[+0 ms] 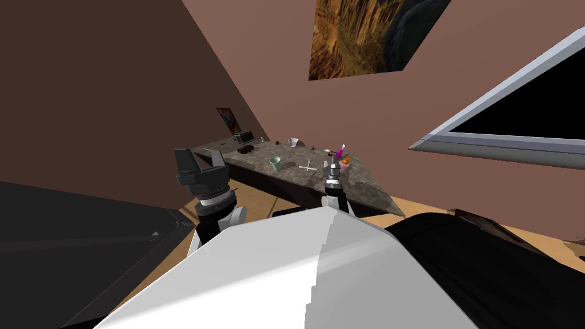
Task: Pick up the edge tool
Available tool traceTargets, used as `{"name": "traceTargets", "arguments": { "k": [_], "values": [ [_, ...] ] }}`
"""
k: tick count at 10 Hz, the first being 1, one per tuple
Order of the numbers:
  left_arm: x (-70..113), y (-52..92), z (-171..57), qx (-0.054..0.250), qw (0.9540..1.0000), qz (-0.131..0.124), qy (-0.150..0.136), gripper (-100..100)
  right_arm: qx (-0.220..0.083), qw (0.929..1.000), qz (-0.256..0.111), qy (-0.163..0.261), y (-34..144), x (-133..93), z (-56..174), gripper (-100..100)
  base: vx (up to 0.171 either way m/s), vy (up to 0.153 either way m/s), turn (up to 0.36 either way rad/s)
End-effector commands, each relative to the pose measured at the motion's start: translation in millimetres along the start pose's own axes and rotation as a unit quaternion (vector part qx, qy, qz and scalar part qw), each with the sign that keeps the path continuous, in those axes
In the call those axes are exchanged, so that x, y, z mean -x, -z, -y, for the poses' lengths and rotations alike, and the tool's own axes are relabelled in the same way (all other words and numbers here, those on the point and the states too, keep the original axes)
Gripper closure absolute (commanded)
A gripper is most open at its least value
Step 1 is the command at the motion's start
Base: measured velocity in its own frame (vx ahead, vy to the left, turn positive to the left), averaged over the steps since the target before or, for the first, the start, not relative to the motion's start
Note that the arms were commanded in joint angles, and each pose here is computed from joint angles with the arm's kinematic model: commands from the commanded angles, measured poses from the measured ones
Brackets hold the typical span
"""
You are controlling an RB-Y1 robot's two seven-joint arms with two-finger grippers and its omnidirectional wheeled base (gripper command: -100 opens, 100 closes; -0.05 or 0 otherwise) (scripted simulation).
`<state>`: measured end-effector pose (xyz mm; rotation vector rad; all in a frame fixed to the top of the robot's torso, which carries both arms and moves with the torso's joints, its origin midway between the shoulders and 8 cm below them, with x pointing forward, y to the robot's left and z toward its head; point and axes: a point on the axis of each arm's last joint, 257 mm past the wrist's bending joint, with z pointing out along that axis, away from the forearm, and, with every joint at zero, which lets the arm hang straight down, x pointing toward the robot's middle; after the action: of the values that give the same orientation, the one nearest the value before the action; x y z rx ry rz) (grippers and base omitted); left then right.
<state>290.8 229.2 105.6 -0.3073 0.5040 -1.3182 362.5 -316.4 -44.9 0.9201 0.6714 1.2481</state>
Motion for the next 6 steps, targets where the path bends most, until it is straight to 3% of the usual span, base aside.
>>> {"name": "traceTargets", "arguments": {
  "k": [1, 6],
  "values": [
    [0.0, 0.0, 0, 0.000, 1.0000, 0.000, 0.000, 0, -0.002, 0.9998, -0.016, 0.011, 0.2, -1, 2, -100, -0.022, 0.023, -0.046],
    [0.0, 0.0, 0, 0.000, 1.0000, 0.000, 0.000, 0, -0.019, 0.9963, -0.068, 0.049, 2.3, 5, 18, -100, -0.050, 0.047, -0.058]
  ]
}}
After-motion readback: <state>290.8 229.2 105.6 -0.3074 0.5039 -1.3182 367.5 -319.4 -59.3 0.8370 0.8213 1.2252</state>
